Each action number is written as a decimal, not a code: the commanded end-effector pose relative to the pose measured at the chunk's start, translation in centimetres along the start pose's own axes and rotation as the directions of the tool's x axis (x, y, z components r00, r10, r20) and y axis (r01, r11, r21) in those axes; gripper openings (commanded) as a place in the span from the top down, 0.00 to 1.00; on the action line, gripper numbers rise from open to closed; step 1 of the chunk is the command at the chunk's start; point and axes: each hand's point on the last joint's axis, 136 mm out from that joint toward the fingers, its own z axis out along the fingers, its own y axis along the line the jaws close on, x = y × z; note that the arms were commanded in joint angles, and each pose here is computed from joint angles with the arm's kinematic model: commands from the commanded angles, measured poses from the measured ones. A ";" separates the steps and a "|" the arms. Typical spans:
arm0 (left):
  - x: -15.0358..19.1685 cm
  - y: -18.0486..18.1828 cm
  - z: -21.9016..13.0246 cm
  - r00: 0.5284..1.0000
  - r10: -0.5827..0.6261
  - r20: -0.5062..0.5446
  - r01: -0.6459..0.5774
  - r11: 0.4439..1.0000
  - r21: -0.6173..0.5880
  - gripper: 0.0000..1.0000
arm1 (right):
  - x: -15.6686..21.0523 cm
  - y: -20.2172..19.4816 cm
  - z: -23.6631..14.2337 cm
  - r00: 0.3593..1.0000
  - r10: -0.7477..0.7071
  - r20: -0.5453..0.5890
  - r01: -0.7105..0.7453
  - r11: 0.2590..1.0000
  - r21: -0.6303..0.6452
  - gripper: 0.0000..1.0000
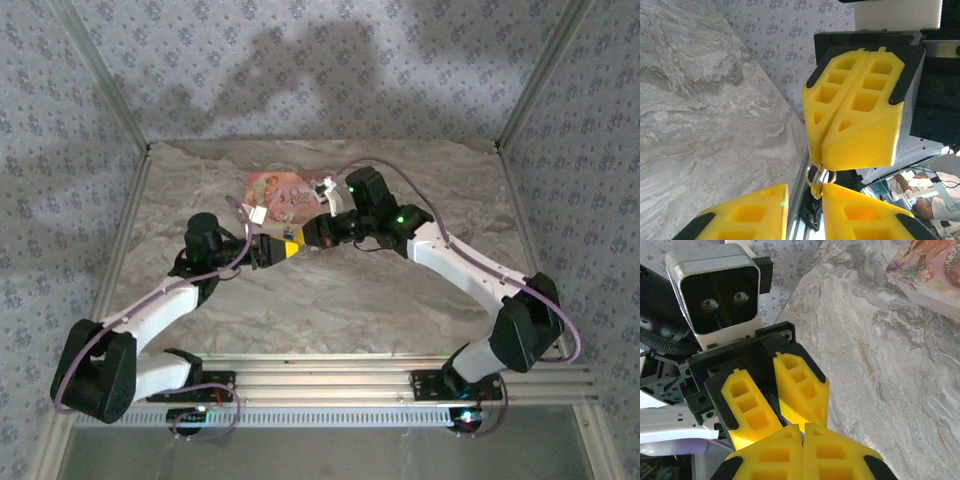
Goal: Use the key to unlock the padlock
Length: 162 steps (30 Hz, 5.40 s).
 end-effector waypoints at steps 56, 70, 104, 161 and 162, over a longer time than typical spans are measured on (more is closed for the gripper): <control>0.2 0.2 -0.4 0.966 0.250 -0.068 -0.259 0.942 -0.214 1.00 | 0.4 -1.6 2.0 0.988 0.141 0.060 -0.153 0.943 0.296 0.67; 0.3 0.6 -0.7 0.961 0.264 -0.079 -0.275 0.930 -0.242 1.00 | 1.0 -2.5 2.6 0.986 0.166 0.035 -0.168 0.925 0.341 0.91; -0.7 -1.5 -0.9 0.983 0.184 0.004 -0.184 0.982 -0.044 0.58 | -1.6 2.4 0.4 0.995 -0.076 0.059 0.073 0.996 0.046 1.00; 0.7 1.0 -2.5 0.733 0.620 -0.280 -0.654 0.529 -0.541 1.00 | 0.7 -0.9 3.0 0.944 0.288 0.159 -0.327 0.868 0.374 0.75; 0.7 1.0 -2.5 0.731 0.621 -0.284 -0.657 0.525 -0.542 1.00 | 0.7 -1.0 3.1 0.946 0.286 0.153 -0.323 0.865 0.383 0.74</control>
